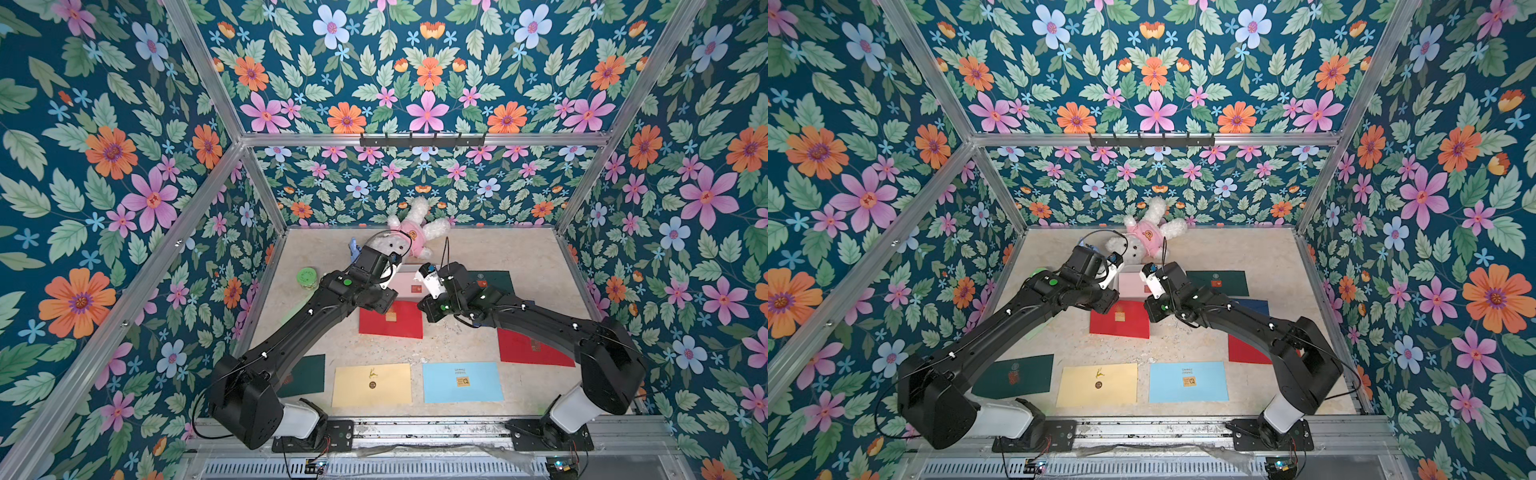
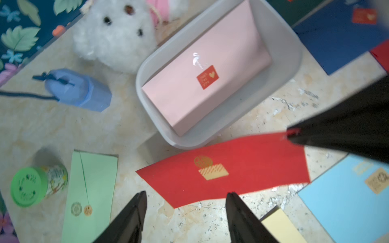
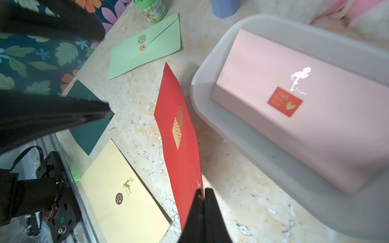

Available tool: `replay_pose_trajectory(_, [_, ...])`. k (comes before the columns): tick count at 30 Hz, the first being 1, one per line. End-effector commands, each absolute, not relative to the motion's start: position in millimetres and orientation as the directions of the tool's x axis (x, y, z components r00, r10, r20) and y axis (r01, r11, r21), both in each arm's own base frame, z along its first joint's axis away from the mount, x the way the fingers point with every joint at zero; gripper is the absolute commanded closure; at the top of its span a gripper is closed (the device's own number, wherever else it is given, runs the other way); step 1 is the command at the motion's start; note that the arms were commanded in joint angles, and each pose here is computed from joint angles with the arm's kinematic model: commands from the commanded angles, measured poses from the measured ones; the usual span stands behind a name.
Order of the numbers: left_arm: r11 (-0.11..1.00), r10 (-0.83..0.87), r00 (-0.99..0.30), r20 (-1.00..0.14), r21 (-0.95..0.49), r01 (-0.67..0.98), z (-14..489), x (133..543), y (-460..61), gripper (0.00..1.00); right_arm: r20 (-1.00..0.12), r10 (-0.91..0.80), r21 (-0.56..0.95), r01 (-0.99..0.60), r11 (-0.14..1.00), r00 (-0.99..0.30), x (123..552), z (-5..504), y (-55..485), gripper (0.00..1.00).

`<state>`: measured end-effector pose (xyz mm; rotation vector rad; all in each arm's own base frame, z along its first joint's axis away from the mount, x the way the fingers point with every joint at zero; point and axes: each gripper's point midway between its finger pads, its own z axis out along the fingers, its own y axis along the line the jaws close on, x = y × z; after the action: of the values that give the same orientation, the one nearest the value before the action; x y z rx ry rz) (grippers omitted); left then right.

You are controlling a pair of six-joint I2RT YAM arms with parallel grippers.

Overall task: Put the sealed envelopes into the storage box
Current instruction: Pick up the envelope from the center of the board.

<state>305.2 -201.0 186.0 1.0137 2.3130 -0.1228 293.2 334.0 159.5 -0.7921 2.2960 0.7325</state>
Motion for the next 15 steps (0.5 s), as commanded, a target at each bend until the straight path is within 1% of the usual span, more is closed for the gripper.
replay_pose_trajectory(1, [0.49,0.761,-0.28,-0.585,0.235,0.839,188.1,307.1,-215.4,0.32,-0.701,-0.399,0.252,-0.73,0.636,-0.59,290.4,172.0,316.4,1.0])
replay_pose_trajectory(4, [0.433,0.757,-0.227,-0.613,0.211,0.877,195.8,317.1,-222.5,0.33,-0.741,-0.394,0.231,-0.758,0.61,-0.544,290.1,190.7,305.6,1.0])
replay_pose_trajectory(8, [0.337,0.79,-0.14,-0.597,0.232,0.912,201.5,327.6,-236.1,0.32,-0.758,-0.432,0.196,-0.802,0.565,-0.489,283.2,200.7,298.2,1.0])
replay_pose_trajectory(12, [0.254,0.803,-0.113,-0.585,0.165,0.953,201.9,323.9,-249.3,0.33,-0.777,-0.438,0.171,-0.821,0.545,-0.452,282.8,207.2,294.9,1.0])
replay_pose_trajectory(15, [0.216,0.795,-0.099,-0.598,0.127,0.968,197.6,317.6,-256.6,0.34,-0.796,-0.426,0.164,-0.831,0.531,-0.43,283.8,213.3,295.6,1.0])
